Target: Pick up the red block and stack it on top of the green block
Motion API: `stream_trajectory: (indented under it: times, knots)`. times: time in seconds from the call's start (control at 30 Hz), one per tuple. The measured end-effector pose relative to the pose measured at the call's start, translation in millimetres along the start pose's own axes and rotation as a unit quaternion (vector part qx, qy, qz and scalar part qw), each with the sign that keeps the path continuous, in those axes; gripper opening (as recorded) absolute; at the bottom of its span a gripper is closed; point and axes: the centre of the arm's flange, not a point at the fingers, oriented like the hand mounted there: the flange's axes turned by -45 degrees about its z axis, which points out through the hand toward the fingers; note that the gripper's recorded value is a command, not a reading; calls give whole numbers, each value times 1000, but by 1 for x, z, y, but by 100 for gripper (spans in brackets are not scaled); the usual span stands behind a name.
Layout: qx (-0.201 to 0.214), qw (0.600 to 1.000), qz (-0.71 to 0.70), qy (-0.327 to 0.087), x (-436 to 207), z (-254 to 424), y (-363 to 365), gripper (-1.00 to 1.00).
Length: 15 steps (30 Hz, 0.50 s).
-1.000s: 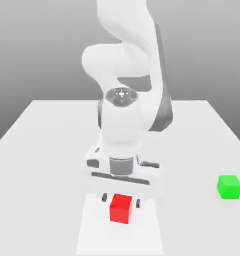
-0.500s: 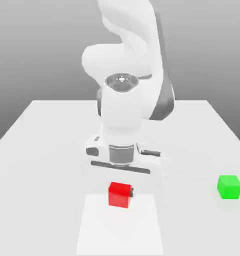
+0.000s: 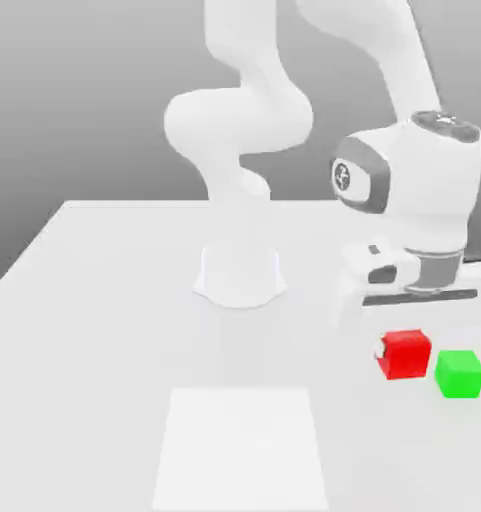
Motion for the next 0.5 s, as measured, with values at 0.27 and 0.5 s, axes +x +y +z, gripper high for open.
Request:
stream_trajectory:
  times: [0.27,0.5]
  knots:
    - [0,997,-78,1,-39,3,-90,-100]
    - [0,997,-74,1,-38,52,-88,100]
